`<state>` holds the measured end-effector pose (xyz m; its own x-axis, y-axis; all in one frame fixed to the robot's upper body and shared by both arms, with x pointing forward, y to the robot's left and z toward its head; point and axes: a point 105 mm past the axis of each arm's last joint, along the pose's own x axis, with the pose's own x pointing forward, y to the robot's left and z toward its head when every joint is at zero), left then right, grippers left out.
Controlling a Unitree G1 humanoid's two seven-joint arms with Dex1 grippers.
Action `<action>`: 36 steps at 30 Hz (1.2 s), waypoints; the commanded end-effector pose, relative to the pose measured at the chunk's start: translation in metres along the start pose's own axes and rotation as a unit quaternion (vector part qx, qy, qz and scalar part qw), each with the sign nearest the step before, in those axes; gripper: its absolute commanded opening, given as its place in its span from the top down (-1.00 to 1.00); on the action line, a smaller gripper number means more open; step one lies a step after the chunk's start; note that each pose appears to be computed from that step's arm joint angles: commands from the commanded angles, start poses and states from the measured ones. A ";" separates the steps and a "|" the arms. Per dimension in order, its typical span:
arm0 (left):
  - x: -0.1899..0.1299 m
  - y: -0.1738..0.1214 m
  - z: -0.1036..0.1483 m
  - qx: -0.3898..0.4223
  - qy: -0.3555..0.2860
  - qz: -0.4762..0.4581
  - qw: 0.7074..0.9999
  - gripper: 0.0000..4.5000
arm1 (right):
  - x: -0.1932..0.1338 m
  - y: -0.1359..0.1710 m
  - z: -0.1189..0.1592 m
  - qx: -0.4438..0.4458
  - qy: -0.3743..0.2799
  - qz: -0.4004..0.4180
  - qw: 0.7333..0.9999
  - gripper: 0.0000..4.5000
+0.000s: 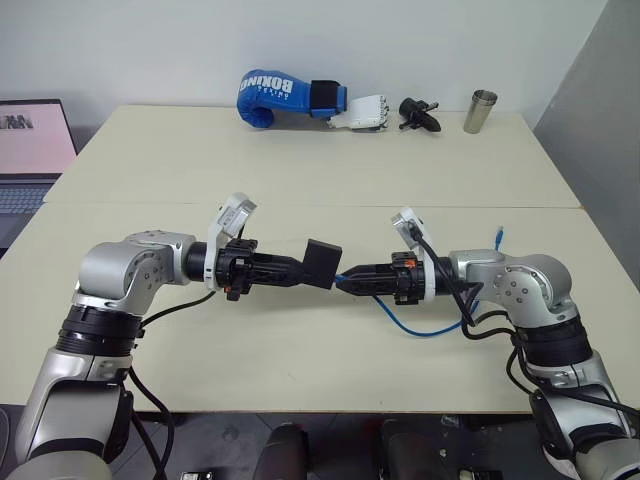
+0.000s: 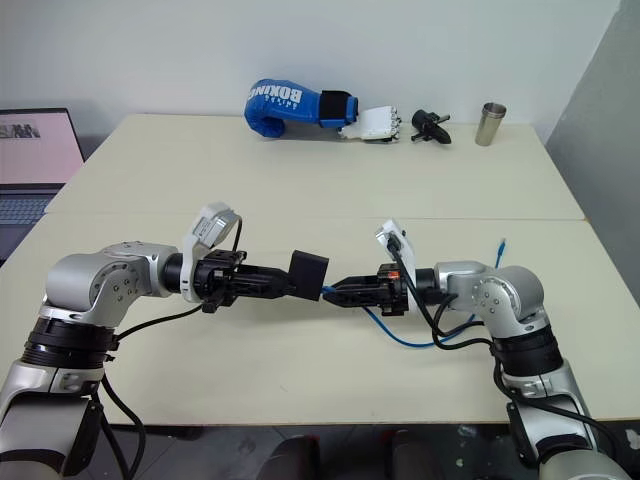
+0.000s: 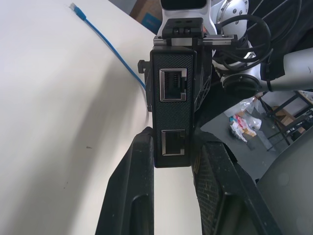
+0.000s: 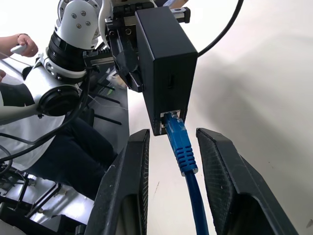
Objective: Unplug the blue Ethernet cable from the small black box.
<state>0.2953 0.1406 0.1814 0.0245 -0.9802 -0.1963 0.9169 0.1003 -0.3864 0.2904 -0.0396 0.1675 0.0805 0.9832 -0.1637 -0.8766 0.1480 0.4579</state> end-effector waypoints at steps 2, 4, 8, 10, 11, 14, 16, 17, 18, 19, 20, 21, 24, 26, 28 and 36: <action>0.001 -0.006 0.009 0.026 -0.005 -0.006 1.000 0.66 | 0.000 0.004 0.010 -0.015 -0.007 0.007 1.000 0.29; 0.001 -0.006 0.009 0.026 -0.005 -0.006 1.000 0.66 | 0.000 0.004 0.010 -0.014 -0.007 0.007 1.000 0.29; 0.001 -0.006 0.009 0.025 -0.006 -0.005 1.000 0.66 | 0.001 0.004 0.010 -0.014 -0.005 0.007 1.000 0.29; 0.001 -0.006 0.009 0.025 -0.006 -0.005 1.000 0.66 | 0.001 0.004 0.009 -0.014 -0.004 0.007 1.000 0.29; 0.001 -0.006 0.009 0.025 -0.006 -0.005 1.000 0.66 | 0.001 0.004 0.009 -0.014 -0.004 0.008 1.000 0.29; 0.001 -0.006 0.009 0.025 -0.007 -0.005 1.000 0.66 | 0.002 0.004 0.008 -0.015 -0.002 0.007 1.000 0.29; 0.001 -0.006 0.009 0.024 -0.007 -0.005 1.000 0.66 | 0.003 0.003 0.008 -0.014 -0.002 0.007 1.000 0.37; 0.001 -0.006 0.009 0.024 -0.007 -0.006 1.000 0.66 | 0.003 0.003 0.008 -0.014 -0.002 0.006 1.000 0.46; 0.001 -0.006 0.009 0.024 -0.007 -0.006 1.000 0.66 | 0.003 0.003 0.008 -0.014 -0.001 0.005 1.000 0.49; 0.001 -0.007 0.008 0.024 -0.007 -0.007 1.000 0.66 | 0.003 0.003 0.008 -0.014 -0.001 0.005 1.000 0.62; 0.001 -0.007 0.008 0.024 -0.007 -0.007 1.000 0.66 | 0.003 0.003 0.008 -0.014 -0.001 0.005 1.000 0.72; 0.001 -0.007 0.008 0.024 -0.006 -0.007 1.000 0.66 | 0.003 0.003 0.008 -0.013 -0.001 0.005 1.000 0.78; 0.001 -0.008 0.008 0.024 -0.005 -0.009 1.000 0.66 | 0.002 0.004 0.008 -0.012 0.000 0.008 1.000 0.96; 0.001 -0.008 0.008 0.025 -0.004 -0.010 1.000 0.66 | 0.002 0.004 0.008 -0.012 0.000 0.009 1.000 0.96; 0.001 -0.008 0.008 0.025 -0.004 -0.011 1.000 0.66 | 0.002 0.004 0.008 -0.012 0.001 0.010 1.000 0.96; -0.005 -0.007 0.012 0.026 -0.010 -0.002 1.000 0.66 | -0.002 0.002 0.002 -0.001 0.010 0.003 1.000 0.96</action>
<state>0.2957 0.1407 0.1796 0.0321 -0.9798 -0.1972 0.9141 0.1086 -0.3908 0.2908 -0.0386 0.1670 0.0655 0.9832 -0.1704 -0.8703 0.1398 0.4724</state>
